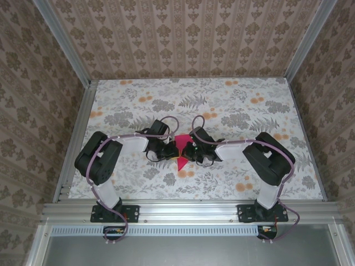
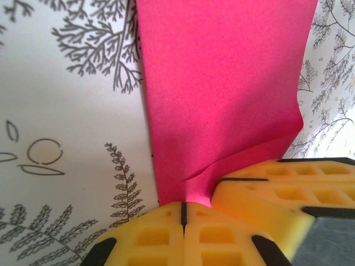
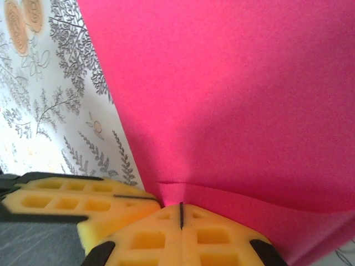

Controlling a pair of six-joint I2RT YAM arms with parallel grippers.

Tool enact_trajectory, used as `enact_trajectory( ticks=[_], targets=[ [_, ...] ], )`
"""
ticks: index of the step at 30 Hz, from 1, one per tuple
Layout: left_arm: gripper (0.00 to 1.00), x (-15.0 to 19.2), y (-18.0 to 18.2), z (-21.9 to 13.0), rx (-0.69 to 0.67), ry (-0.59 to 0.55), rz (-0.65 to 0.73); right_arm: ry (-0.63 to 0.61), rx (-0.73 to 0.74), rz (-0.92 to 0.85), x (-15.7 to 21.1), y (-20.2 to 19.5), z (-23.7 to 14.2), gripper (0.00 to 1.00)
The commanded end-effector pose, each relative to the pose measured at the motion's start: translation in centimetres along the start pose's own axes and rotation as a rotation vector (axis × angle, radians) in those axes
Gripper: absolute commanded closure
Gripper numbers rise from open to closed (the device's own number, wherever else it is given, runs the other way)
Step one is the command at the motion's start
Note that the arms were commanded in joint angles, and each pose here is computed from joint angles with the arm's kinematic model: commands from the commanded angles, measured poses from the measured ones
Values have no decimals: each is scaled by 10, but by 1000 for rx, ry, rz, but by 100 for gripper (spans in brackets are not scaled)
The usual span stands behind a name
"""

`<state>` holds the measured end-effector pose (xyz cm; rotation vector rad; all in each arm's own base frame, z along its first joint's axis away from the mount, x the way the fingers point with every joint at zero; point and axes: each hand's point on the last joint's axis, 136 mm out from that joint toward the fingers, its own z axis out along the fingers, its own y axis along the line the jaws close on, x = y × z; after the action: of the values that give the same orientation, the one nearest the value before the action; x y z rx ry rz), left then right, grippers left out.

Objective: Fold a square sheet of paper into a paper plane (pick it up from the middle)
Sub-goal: Third fold the triangle at the center of the table.

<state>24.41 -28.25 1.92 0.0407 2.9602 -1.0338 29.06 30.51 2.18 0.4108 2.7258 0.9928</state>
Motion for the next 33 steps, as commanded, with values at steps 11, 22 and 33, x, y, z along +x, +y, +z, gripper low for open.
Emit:
enact_trajectory(
  ticks=[11, 22, 33],
  targets=[
    [97, 6, 25, 8, -109, 21, -13, 15, -111, -71, 15, 10, -28, 92],
    [97, 6, 27, 8, -119, 21, -17, 67, -83, -35, 30, -13, -5, 93],
    [97, 9, 31, 7, -135, 18, -21, 53, -126, -54, 29, -1, -12, 93]
  ],
)
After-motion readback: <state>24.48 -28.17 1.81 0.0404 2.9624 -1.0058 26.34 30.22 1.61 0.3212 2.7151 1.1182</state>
